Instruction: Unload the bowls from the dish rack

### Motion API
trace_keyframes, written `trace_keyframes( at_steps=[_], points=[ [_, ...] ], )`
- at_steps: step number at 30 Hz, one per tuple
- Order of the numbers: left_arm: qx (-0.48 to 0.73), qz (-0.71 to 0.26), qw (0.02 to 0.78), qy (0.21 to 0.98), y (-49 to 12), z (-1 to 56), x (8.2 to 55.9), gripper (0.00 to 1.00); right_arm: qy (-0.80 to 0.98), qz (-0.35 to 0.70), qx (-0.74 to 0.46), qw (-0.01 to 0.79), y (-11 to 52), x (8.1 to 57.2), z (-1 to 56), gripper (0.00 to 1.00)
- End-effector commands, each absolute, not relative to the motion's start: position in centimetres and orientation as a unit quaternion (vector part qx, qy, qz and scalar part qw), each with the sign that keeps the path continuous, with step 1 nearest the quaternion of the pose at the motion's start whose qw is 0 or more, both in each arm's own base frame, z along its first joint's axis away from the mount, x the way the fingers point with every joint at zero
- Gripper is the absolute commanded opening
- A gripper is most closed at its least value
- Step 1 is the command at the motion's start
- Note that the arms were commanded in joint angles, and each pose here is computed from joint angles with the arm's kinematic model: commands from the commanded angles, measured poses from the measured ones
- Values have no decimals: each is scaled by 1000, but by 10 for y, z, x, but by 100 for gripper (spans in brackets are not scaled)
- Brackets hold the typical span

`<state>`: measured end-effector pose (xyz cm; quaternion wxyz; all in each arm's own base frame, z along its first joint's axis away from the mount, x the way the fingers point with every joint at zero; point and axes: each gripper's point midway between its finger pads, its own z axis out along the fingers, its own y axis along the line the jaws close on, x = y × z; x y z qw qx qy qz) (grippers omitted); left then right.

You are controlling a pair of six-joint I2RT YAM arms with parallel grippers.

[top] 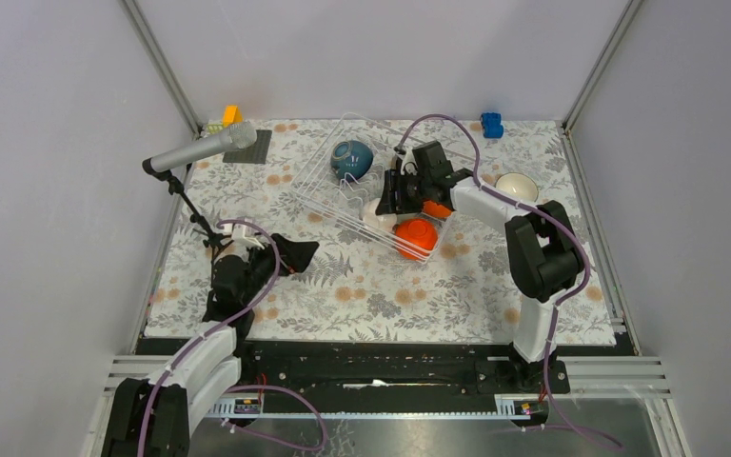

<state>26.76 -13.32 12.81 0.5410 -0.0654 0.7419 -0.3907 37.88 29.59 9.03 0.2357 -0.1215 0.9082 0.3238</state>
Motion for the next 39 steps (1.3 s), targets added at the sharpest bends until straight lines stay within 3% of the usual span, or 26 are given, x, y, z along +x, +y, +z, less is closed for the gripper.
trace_keyframes(
  at_steps=[1, 11, 22, 27, 39],
  points=[
    [-55, -386, 563, 729, -131, 139, 269, 99, 885, 375, -147, 235, 315, 366, 109, 52],
    [-55, -385, 560, 732, -131, 137, 269, 99, 868, 409, -181, 216, 324, 365, 105, 41],
    [-55, -384, 562, 731, -131, 138, 269, 99, 832, 489, -162, 205, 326, 373, 118, 7],
    [-55, -384, 561, 731, -131, 138, 269, 99, 815, 521, -148, 204, 323, 377, 131, 0],
    [-55, -384, 561, 731, -131, 138, 268, 99, 768, 587, -144, 212, 329, 383, 191, 0]
  ],
)
